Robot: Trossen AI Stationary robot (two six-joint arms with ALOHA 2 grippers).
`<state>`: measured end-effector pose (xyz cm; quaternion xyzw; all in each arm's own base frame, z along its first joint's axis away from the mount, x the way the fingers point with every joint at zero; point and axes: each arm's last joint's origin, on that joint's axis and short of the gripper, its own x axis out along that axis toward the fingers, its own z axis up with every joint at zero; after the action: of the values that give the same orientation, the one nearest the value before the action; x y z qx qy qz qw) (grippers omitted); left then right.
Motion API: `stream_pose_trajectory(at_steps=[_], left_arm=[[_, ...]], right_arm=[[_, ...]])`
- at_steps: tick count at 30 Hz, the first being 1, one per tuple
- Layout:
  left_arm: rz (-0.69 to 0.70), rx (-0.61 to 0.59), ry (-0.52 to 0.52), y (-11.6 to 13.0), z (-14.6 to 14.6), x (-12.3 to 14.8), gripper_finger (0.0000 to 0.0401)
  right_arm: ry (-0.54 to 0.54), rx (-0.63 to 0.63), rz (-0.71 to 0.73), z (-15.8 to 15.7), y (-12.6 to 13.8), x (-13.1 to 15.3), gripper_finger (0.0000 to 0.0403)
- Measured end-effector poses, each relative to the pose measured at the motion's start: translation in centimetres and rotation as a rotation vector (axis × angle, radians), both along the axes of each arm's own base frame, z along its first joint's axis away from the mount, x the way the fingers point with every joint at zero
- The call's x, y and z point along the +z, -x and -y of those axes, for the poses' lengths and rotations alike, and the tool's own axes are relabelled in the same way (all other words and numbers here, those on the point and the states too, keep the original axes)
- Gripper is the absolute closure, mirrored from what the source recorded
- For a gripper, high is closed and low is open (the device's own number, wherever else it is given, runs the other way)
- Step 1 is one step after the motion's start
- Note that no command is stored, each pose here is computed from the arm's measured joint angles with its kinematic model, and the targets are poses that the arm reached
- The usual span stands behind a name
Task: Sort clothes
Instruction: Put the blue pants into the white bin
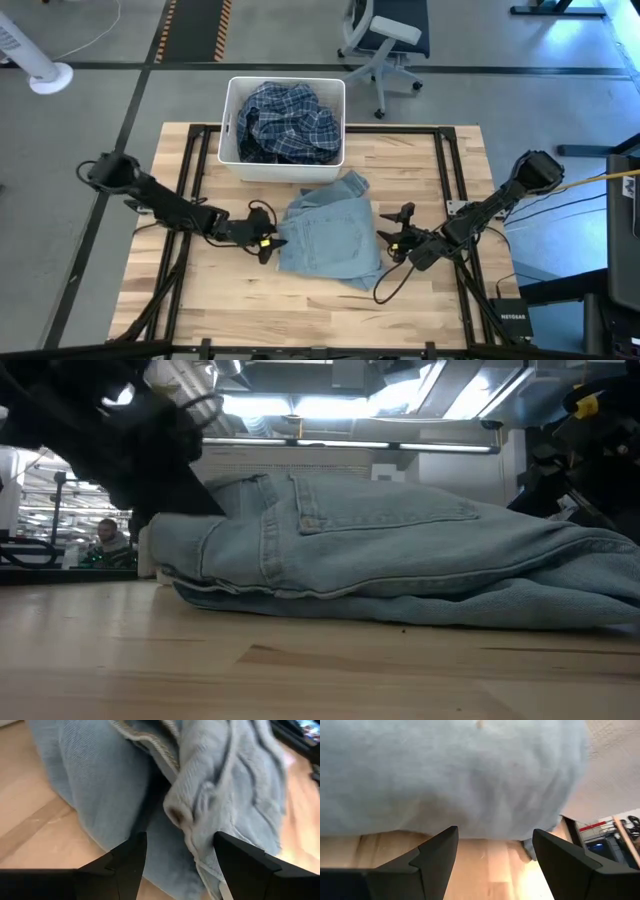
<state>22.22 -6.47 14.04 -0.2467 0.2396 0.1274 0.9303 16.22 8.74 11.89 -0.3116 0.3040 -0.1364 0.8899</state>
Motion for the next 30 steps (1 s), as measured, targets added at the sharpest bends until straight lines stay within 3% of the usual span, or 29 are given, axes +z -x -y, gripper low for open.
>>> stream_pose_trajectory(at_steps=[8,14,23,26,30], left_arm=[[0.025,0.105,-0.015,-1.5,-0.6,-2.3,0.0175],[-0.018,0.118,-0.027,-1.8,-0.8,-3.7,0.0175],[0.018,0.096,-0.049,-2.1,-0.7,-3.6,0.0175],[0.025,0.092,-0.055,-2.1,-0.7,-3.5,0.0175],[0.043,0.094,-0.038,-2.2,-0.6,-3.3,0.0175]], right_arm=[[-0.054,0.055,-0.028,-0.6,-0.6,-1.1,0.0128],[0.024,0.103,-0.068,-1.0,-1.1,-1.1,0.0128],[0.125,0.154,0.017,-2.4,-3.2,4.2,0.0128],[0.102,0.220,0.033,-3.1,-4.0,5.7,0.0128],[-0.019,0.389,0.018,-4.1,-4.7,6.6,0.0128]])
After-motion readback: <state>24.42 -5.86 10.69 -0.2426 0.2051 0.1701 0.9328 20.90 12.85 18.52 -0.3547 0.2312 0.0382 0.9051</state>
